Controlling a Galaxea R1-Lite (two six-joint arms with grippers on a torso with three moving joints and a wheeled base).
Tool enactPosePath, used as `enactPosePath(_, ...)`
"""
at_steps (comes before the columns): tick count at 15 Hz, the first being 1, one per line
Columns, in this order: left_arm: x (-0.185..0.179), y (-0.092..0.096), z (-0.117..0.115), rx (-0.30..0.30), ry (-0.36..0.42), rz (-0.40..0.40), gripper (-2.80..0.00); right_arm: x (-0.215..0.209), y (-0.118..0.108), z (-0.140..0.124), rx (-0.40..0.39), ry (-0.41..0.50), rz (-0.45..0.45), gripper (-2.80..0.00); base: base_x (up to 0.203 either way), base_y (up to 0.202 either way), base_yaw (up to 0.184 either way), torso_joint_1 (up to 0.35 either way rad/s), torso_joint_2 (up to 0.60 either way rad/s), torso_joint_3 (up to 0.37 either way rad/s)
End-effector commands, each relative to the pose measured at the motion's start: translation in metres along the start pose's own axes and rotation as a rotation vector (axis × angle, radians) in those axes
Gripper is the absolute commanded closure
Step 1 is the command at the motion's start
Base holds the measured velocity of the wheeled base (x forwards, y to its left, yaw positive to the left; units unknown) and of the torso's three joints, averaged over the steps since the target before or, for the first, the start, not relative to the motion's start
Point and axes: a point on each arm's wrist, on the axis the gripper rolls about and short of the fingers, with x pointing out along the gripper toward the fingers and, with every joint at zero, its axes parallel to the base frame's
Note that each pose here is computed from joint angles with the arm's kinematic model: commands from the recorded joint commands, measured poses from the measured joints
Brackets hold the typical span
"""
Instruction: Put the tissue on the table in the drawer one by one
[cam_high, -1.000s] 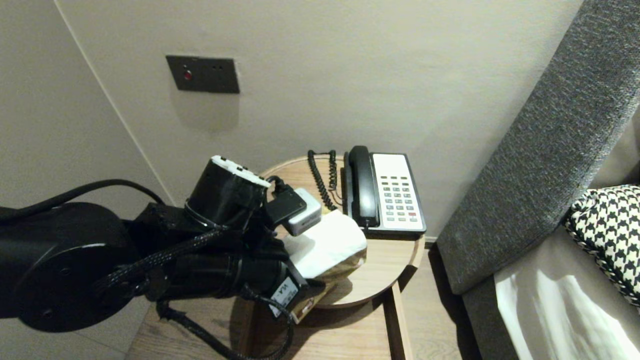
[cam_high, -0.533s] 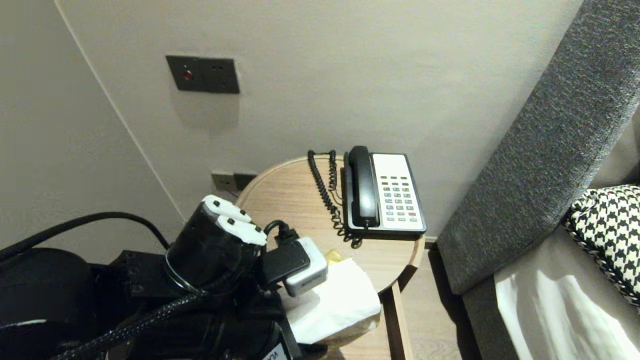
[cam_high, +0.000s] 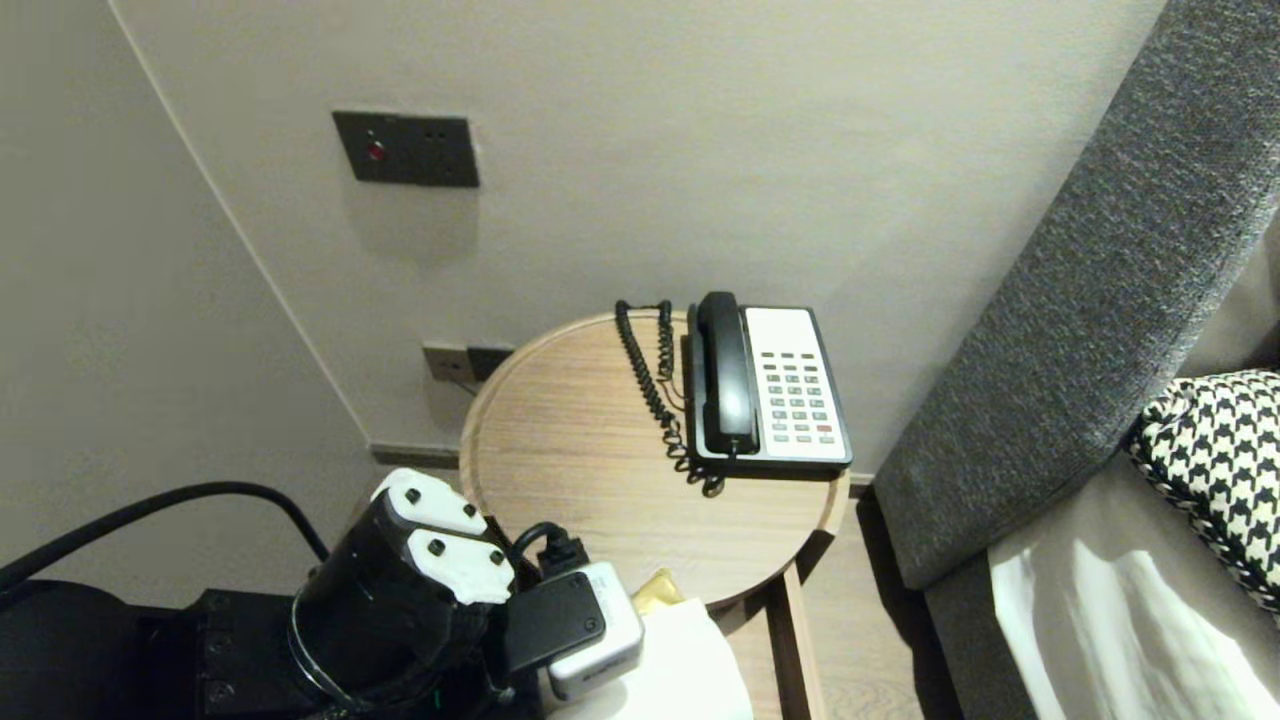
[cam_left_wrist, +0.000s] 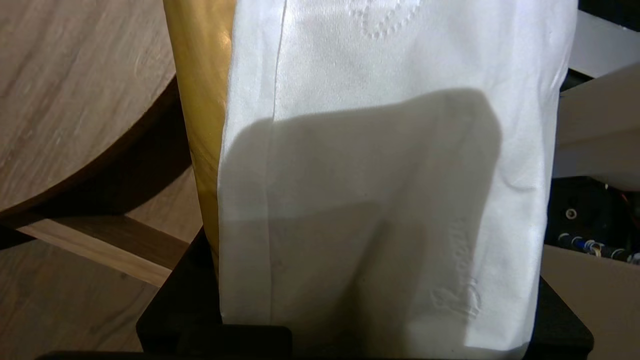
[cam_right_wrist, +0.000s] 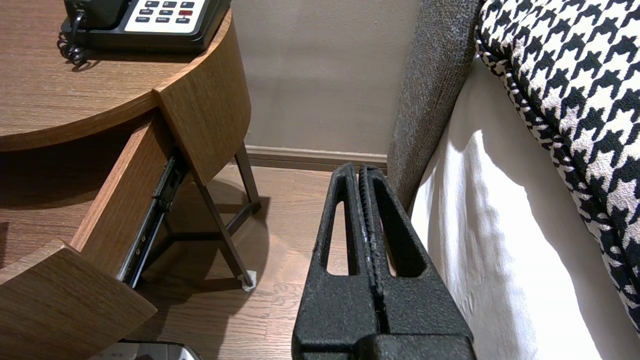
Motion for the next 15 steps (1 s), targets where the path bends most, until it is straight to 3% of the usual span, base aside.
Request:
enactPosePath(1, 0.002, -0.003, -0.007, 0.006, 0.027, -0.008, 0.0, 0.001, 0.0, -0.003, 0.0, 0.012, 0.001, 0.0, 0.0, 0.0, 0.0, 0.0, 0.0, 0.0)
enactPosePath(8, 0.028, 0.0, -0.006, 0.06, -0.002, 0.004, 0.0, 0.001, 0.0, -0.003, 0.0, 0.012, 0.001, 0.0, 0.0, 0.0, 0.0, 0.0, 0.0, 0.0)
enactPosePath(15, 0.045, -0.004, -0.02, 0.142, 0.062, -0.022, 0.0, 0.001, 0.0, -0.003, 0.0, 0.012, 0.001, 0.0, 0.0, 0.0, 0.0, 0.0, 0.0, 0.0)
